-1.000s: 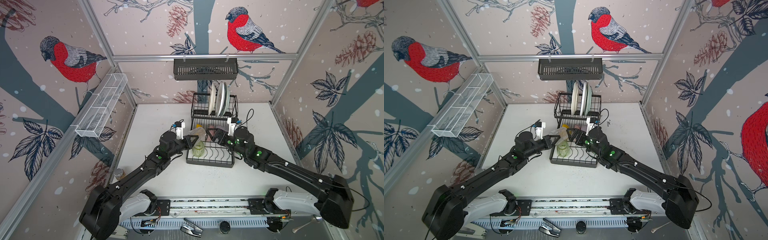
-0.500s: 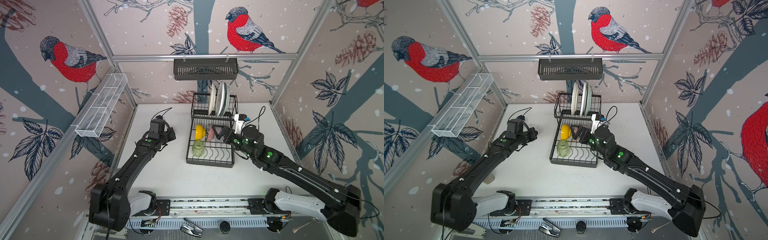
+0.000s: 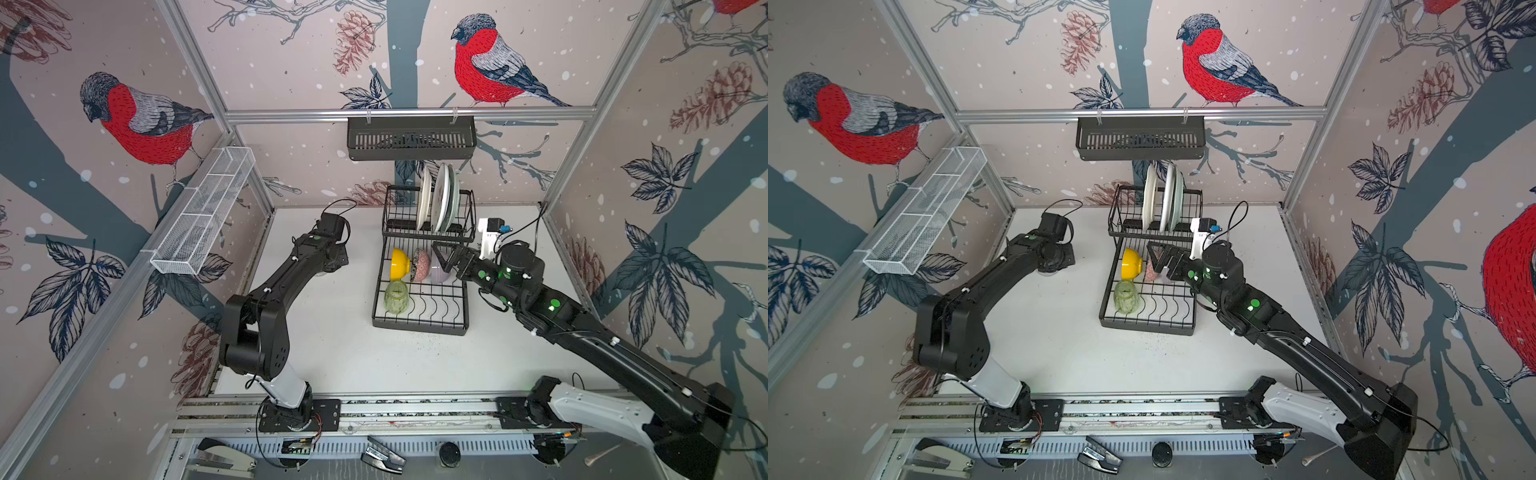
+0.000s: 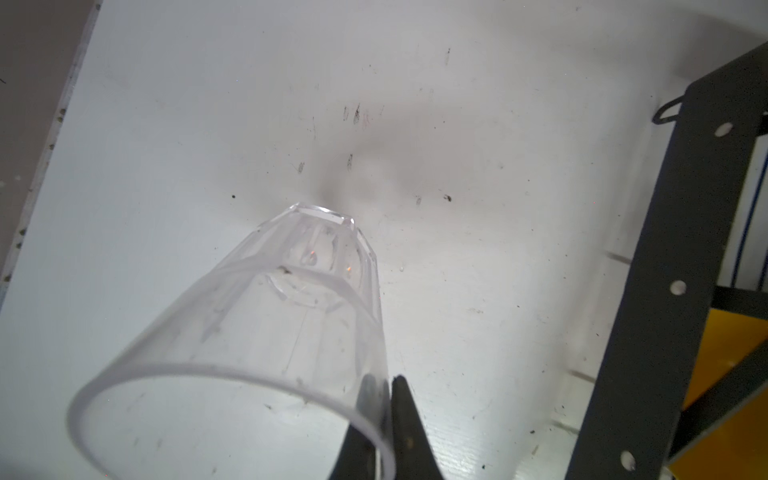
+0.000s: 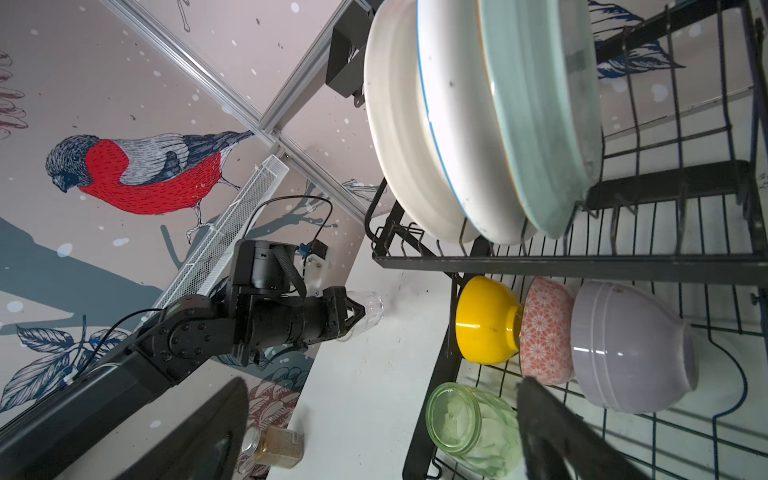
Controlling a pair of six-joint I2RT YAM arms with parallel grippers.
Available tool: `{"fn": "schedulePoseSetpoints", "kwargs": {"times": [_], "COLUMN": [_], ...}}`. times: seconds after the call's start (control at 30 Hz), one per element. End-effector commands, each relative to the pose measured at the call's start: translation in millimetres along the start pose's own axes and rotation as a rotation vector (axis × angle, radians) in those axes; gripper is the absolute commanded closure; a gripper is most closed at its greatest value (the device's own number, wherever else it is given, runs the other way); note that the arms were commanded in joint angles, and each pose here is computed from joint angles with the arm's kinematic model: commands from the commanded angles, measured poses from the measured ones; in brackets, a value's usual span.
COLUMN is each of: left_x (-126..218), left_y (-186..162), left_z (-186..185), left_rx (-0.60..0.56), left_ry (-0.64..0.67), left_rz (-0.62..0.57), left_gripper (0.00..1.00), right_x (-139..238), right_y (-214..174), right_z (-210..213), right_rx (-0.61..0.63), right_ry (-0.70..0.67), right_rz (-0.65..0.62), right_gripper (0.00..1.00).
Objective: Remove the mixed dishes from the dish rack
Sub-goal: 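Carry the clear glass with the left gripper to the table beside the rack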
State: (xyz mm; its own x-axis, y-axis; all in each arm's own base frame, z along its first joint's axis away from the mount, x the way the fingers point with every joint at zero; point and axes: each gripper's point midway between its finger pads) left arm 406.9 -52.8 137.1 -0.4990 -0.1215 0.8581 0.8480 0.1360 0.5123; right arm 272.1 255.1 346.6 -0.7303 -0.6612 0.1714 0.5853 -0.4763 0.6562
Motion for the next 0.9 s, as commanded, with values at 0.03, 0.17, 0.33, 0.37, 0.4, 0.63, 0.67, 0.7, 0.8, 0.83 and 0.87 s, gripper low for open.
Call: {"fn": "schedulePoseSetpoints", "kwargs": {"times": [0.03, 0.17, 0.33, 0.37, 0.4, 0.63, 0.67, 0.7, 0.8, 0.83, 0.87], "left_x": [-4, -12, -23, -25, -27, -45, -48, -50, -56, -58, -60], "left_y": [12, 19, 24, 26, 28, 31, 30, 30, 29, 29, 28], "left_z": [7, 2, -7, -8, -10, -21, -21, -21, -22, -22, -22], "left_rx": [-0.023, -0.032, -0.053, -0.056, -0.06, -0.089, -0.092, -0.097, -0.1, -0.099, -0.1], "left_ry": [0.056, 0.057, 0.046, 0.044, 0.041, 0.017, 0.023, 0.027, 0.029, 0.029, 0.029], "left_rz": [0.005, 0.03, 0.064, 0.069, 0.072, 0.132, 0.14, 0.145, 0.156, 0.161, 0.166], "left_gripper": [1.0, 1.0, 1.0, 1.0, 1.0, 1.0, 1.0, 1.0, 1.0, 1.0, 1.0], "right_x": [1, 3, 11, 12, 14, 20, 21, 21, 23, 24, 24], "right_y": [2, 8, 16, 18, 20, 24, 23, 23, 23, 24, 24], "right_z": [1, -4, -3, -2, 0, 4, 3, 3, 2, 1, 1], "right_rx": [-0.015, -0.041, -0.063, -0.064, -0.067, -0.073, -0.077, -0.081, -0.091, -0.098, -0.102], "right_ry": [-0.018, -0.052, -0.042, -0.038, -0.034, -0.021, -0.021, -0.017, -0.015, -0.02, -0.022], "right_rz": [0.029, 0.026, -0.001, -0.007, -0.016, -0.028, -0.028, -0.028, -0.037, -0.043, -0.046], "right_gripper": [0.0, 0.01, 0.0, 0.0, 0.01, 0.01, 0.0, 0.0, 0.01, 0.01, 0.01]}}
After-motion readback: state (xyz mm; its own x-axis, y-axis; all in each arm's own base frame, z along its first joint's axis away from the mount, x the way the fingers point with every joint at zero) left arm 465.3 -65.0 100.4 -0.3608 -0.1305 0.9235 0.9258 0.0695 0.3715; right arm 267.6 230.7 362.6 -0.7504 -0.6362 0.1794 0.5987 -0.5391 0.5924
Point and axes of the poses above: each gripper's point midway between its finger pads, its own x axis back along the fingers, its own z axis along the line the jaws close on, y = z × x, and after that the axes turned 5 degrees about -x, right-handed
